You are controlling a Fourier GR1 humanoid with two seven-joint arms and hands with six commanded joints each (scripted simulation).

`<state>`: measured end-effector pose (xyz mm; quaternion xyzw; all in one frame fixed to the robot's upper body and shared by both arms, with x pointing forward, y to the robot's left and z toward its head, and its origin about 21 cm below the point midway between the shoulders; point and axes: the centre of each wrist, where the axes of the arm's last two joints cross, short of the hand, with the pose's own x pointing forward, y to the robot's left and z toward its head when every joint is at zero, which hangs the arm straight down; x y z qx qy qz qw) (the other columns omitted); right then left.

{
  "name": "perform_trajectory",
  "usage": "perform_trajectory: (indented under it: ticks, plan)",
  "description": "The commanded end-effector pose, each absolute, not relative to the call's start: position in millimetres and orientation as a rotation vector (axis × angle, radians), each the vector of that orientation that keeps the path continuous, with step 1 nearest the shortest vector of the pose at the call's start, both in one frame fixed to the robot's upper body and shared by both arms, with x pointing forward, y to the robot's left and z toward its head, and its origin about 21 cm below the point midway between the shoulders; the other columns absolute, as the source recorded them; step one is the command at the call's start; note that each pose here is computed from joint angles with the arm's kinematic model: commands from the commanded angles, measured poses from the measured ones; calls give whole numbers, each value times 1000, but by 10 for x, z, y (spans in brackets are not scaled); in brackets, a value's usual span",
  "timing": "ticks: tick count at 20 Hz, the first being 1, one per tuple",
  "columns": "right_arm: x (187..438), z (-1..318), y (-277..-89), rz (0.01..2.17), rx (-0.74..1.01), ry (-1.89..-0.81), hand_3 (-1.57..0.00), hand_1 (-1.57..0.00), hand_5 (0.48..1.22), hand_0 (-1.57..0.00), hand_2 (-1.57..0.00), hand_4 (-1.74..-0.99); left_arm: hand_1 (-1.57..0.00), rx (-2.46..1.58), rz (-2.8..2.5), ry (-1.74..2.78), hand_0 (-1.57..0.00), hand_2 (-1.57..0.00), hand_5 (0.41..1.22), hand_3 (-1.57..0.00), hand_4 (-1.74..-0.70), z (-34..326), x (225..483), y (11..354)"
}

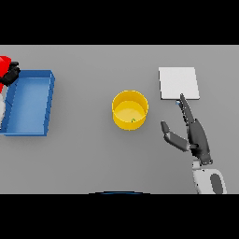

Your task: Pick up the red beaker and tilt it to pour out 1 green nut into yellow bowl. Pick up the yellow bowl and place it on the metallic measuring scale.

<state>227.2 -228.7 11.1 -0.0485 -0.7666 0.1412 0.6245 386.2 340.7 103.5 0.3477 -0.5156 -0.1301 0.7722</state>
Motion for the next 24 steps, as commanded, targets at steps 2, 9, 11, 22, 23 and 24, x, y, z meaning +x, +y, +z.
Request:
perform_trajectory:
  ticks: [2, 9, 11, 22, 23, 24]
  plan:
    - [2278, 109, -2295, 323, -111, -1752, 1, 1, 671, 1, 1, -1161, -1571, 749, -253, -1093, -1571, -1571, 984, -1571, -1741, 967, 3800, 3367]
    - [2226, 92, -2280, 311, -109, -1763, 1, 1, 671, 1, 1, -1150, -687, 553, -345, -1090, -751, -653, 683, -675, -1050, 1111, 3580, 3426]
    - [2260, 82, -2310, 296, -112, -1752, 1, 1, 670, 1, 1, -1155, -440, 573, -421, -1041, -481, -418, 651, -431, -915, 1153, 3573, 3428]
    - [2353, 211, -2260, 474, -186, -1738, 1, 1, 649, 1, 1, -1087, -37, 616, -461, -1118, -40, -35, 644, -36, -784, 1036, 3591, 3330]
    - [2386, 237, -2254, 541, -172, -1747, 1, 1, 662, 1, 1, -1080, -29, 605, -458, -1139, -32, -28, 652, -29, -786, 1038, 3579, 3315]
    - [2458, 295, -2274, 626, -187, -1727, 1, 1, 665, 1, 1, -1088, -23, 588, -451, -1147, -25, -22, 657, -23, -793, 1031, 3563, 3305]
